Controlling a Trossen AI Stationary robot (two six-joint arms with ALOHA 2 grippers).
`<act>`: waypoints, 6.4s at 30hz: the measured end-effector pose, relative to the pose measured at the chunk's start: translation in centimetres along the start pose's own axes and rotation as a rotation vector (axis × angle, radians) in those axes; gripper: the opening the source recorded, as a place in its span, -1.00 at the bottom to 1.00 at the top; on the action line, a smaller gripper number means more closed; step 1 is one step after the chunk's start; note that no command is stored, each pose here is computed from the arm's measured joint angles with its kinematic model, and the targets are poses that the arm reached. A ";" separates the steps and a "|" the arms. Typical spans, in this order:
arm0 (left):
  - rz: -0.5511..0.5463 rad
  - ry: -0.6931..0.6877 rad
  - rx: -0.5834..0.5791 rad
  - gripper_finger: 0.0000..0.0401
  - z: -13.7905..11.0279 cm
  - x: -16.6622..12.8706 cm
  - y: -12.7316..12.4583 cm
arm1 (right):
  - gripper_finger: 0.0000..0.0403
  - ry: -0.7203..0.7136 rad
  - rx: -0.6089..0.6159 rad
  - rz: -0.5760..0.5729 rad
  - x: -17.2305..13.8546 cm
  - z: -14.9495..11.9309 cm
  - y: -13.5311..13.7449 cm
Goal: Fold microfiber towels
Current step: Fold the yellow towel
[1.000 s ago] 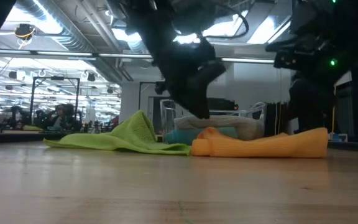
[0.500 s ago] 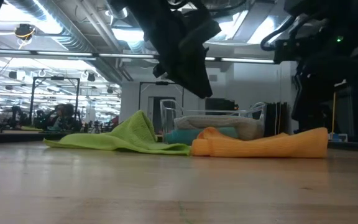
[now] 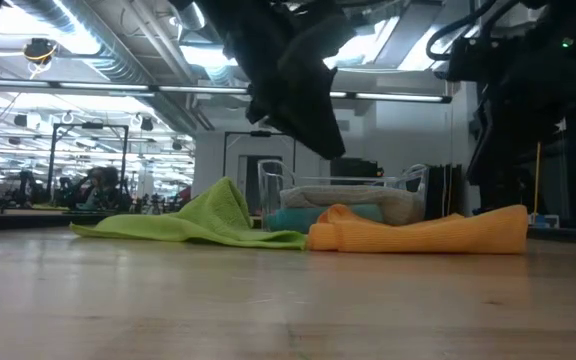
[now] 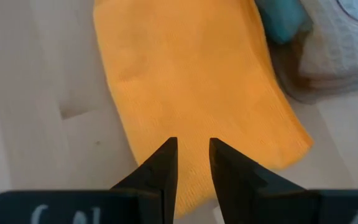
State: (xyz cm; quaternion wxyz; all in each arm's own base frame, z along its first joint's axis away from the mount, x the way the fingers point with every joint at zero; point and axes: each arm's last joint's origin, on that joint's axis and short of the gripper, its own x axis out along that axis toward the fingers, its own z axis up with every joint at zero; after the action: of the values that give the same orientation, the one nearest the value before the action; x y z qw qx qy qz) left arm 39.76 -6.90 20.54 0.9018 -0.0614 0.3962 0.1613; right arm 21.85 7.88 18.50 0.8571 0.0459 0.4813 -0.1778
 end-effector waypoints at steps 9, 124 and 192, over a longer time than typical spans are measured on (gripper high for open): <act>0.002 -0.029 0.168 -0.53 0.2 0.1 -0.1 | -0.46 -0.016 -0.035 0.026 0.0 0.2 0.2; -0.571 0.303 -0.029 -1.00 -3.6 3.4 -4.2 | -0.96 0.051 -0.027 0.693 1.4 -2.4 3.0; -0.608 0.247 0.016 -0.37 -2.5 2.9 -3.6 | -0.24 0.142 -0.078 0.692 0.8 -3.1 3.3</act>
State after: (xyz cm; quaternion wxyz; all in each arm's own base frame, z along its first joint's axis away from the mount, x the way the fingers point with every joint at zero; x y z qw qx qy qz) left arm 41.10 -10.14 16.68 0.8541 -0.1892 0.4675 -0.1272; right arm 20.92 11.54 15.85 0.8321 0.1855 0.5021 0.1451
